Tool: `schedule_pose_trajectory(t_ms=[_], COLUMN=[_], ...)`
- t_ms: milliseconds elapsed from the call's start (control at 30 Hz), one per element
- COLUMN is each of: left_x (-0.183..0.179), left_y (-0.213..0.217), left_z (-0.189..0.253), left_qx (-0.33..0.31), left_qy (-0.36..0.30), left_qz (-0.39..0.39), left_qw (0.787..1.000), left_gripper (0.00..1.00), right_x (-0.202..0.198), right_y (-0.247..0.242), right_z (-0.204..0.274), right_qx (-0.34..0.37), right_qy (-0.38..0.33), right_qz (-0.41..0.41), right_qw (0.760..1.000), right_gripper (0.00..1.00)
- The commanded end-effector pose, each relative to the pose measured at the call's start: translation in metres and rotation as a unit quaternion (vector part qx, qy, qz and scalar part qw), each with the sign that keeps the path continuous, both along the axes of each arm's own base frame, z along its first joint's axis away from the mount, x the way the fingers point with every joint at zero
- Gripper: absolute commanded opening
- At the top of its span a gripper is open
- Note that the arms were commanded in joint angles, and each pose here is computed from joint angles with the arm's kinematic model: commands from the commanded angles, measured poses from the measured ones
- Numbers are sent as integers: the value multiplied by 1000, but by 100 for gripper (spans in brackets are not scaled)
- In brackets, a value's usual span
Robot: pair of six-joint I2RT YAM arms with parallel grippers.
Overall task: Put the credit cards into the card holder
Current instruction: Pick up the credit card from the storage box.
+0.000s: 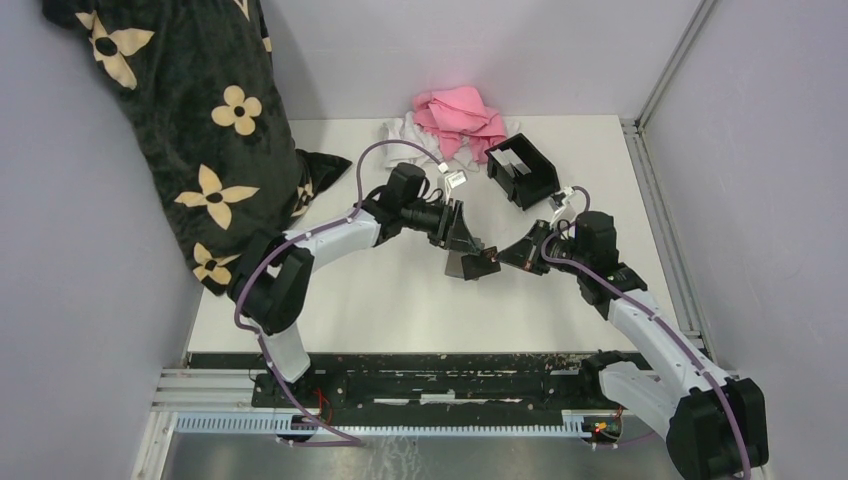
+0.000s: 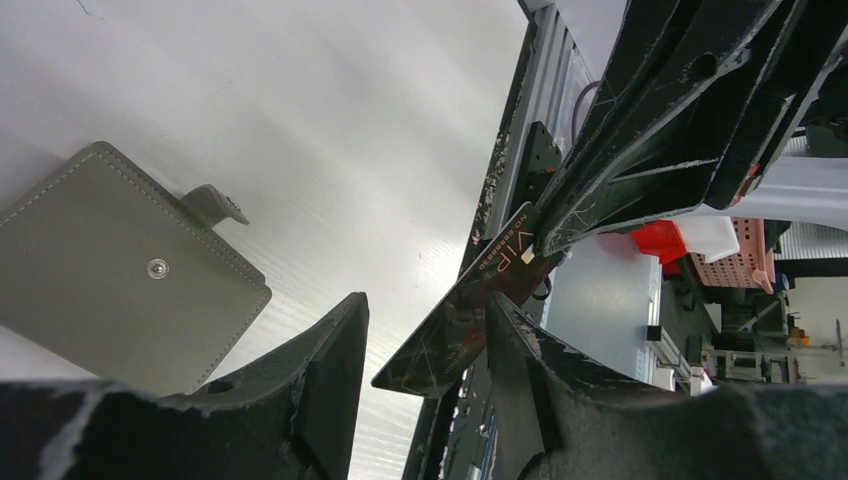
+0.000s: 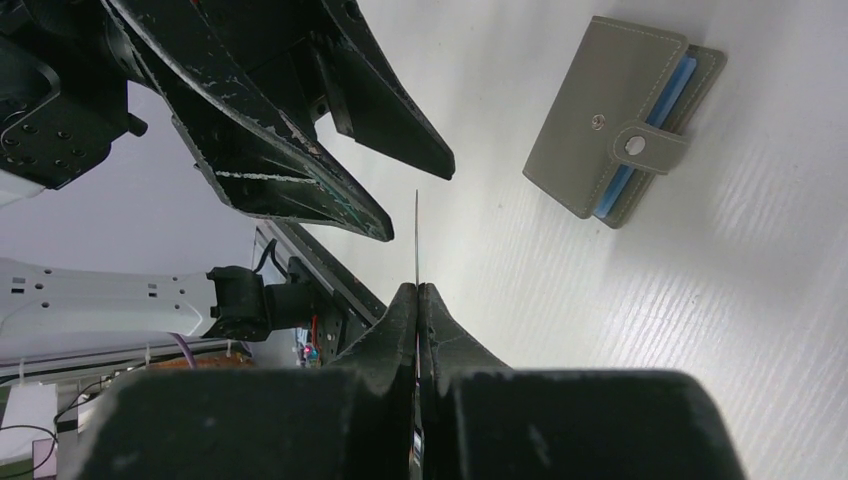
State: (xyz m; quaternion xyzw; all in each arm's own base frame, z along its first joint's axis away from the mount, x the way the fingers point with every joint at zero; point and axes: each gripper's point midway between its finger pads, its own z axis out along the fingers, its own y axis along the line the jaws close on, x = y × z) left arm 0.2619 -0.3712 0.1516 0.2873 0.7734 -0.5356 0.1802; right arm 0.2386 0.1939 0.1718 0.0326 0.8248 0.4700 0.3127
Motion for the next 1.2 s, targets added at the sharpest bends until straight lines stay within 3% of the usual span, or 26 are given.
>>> schedule_pose_trajectory(t_ms=[0,367,500,633,867,900,1033,1167], left_x=[1,-12,-14,-15,-11,-8,12,31], left_y=[-4,-2,1,1,0,0,3,4], left_z=[13,9,10,9,7,7,1,-3], left_qx=[-26,-26,-29,-32,-34,-32,-2,11], left_qy=[-22,5,15,26,30,29,12,9], left_qz=[-36,-81,-89,-93,-85,-77,-14,61], left_qw=[999,996,995,995,995,996,1000,998], left_gripper=[54,47,33,6,3,3,3,3], right_x=[5,19,26,34,52,55,63,64], right_y=[7,12,10,8,2,-1,-13,-24], right_z=[12,11,8,8,12,12,9,13], right_qx=[22,26,28,34,35,29,-10,-33], right_qy=[-27,-26,-24,-21,-22,-23,-28,-52], right_qz=[15,21,19,18,11,7,-25,-58], right_qw=[999,999,999,999,999,999,999,996], right_gripper=[1,1,1,1,1,4,35,52])
